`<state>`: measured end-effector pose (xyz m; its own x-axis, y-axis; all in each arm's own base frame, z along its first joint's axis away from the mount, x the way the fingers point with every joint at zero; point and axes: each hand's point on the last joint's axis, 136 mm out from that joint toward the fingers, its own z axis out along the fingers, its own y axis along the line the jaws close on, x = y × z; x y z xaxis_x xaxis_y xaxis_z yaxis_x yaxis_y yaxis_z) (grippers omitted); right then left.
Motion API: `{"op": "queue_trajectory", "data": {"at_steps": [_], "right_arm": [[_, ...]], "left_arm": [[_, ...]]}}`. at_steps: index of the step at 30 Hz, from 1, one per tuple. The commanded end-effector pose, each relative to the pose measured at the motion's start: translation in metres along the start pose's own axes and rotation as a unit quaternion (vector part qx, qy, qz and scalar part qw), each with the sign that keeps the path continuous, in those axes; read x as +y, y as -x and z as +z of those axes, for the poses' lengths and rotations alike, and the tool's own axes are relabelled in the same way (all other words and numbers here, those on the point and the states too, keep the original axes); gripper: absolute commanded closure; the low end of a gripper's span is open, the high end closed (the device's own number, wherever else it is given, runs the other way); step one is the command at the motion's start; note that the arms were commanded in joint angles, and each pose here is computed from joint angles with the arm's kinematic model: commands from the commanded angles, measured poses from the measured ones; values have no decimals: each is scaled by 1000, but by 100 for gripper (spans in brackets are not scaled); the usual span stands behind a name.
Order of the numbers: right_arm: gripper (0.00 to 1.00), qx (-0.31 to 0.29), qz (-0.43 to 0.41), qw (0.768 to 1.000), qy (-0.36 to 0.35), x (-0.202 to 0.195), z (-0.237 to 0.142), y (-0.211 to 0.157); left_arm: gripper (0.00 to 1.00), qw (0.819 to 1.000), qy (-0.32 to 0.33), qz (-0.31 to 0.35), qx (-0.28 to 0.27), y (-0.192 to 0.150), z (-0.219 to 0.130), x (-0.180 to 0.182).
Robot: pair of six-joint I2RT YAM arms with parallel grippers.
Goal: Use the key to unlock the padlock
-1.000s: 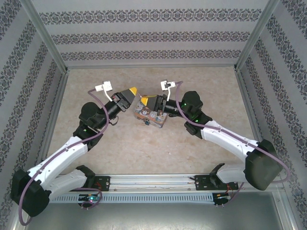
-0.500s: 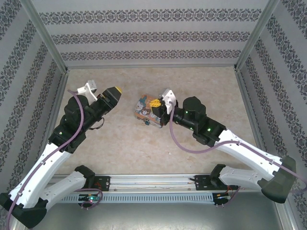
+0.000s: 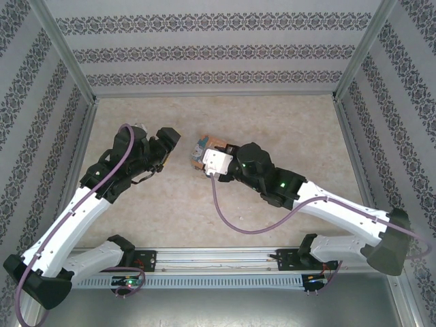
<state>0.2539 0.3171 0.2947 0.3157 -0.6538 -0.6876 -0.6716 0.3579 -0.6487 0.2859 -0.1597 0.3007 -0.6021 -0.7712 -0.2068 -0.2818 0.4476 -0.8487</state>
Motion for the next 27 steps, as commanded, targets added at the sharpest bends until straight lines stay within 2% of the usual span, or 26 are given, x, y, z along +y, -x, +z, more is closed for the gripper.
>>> {"op": "queue_trajectory", "data": {"at_steps": [1,10,13,19,27], "right_arm": [[100,0,-45,999,-13,-8,4,13],[100,-16,-43,999,-11,-5,26,30],[100,-18,-44,999,-14,-4,31,32],[100,-29,-33,999,-21,-1,40,37],[100,-39,-22,999,-25,-1,44,44]], "left_arm": [[21,995,4,-93,28,-12,3,-3],[29,989,-5,-141,43,-24,21,-4],[37,988,-8,-151,43,-26,23,-4],[43,986,-8,-159,46,-30,25,-3],[59,985,-6,-165,43,-31,27,1]]}}
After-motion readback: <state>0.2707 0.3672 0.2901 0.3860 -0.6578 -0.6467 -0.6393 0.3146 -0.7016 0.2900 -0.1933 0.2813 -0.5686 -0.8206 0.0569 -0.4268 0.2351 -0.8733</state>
